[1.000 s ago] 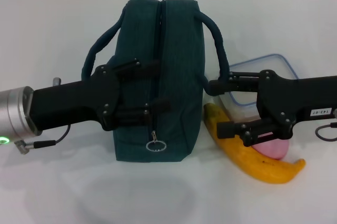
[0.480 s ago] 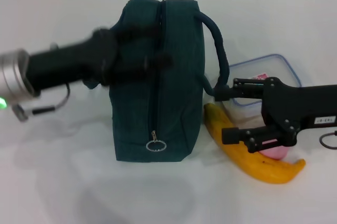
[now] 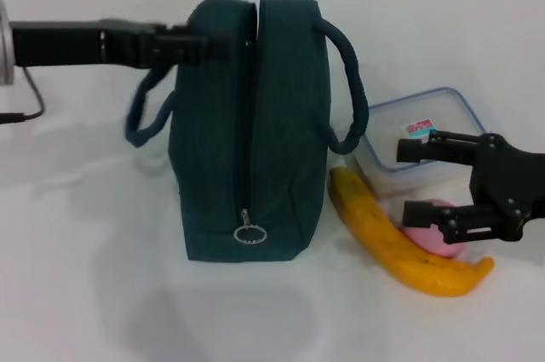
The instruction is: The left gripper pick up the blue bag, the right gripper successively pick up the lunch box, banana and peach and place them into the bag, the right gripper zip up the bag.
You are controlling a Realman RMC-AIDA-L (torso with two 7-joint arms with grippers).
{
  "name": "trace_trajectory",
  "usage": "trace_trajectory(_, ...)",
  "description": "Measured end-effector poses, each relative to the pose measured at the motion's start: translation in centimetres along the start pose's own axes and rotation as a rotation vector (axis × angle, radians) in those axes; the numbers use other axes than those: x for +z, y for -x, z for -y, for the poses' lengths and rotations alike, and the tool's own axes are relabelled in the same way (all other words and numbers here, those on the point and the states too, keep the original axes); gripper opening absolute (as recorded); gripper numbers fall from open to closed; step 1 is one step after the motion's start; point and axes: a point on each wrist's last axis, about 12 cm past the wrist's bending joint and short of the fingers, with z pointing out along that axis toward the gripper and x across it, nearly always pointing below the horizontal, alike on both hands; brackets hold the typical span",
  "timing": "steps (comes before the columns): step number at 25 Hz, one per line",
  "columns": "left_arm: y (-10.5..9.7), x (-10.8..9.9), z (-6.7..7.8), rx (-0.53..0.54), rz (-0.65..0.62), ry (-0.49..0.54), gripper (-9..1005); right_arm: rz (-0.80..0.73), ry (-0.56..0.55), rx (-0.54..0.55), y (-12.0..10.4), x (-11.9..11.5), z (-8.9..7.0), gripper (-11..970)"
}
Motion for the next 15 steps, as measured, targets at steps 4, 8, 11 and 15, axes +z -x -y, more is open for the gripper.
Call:
trace_trajectory(4, 0.4, -0.4, 0.2, -0.030, -0.052, 0.049, 879, 0.017, -0.017, 0.006, -0.2, -0.6, -0.3, 836)
trace_trajectory(8, 1.6, -1.3, 1.1, -0.029, -0.074, 0.118, 864, 0.018, -0.019, 0.007, -0.2, -0.7, -0.3, 833)
trace_trajectory(11, 1.6, -1.5, 0.8, -0.045, -0.105, 0.157, 849, 0.019, -0.021, 0.009, -0.3, -0.7, -0.3, 830)
trace_trajectory(15, 1.4, -1.3, 0.8, -0.075, -0.130, 0.158, 829, 0.020, -0.022, 0.010, -0.4, -0.7, -0.3, 827)
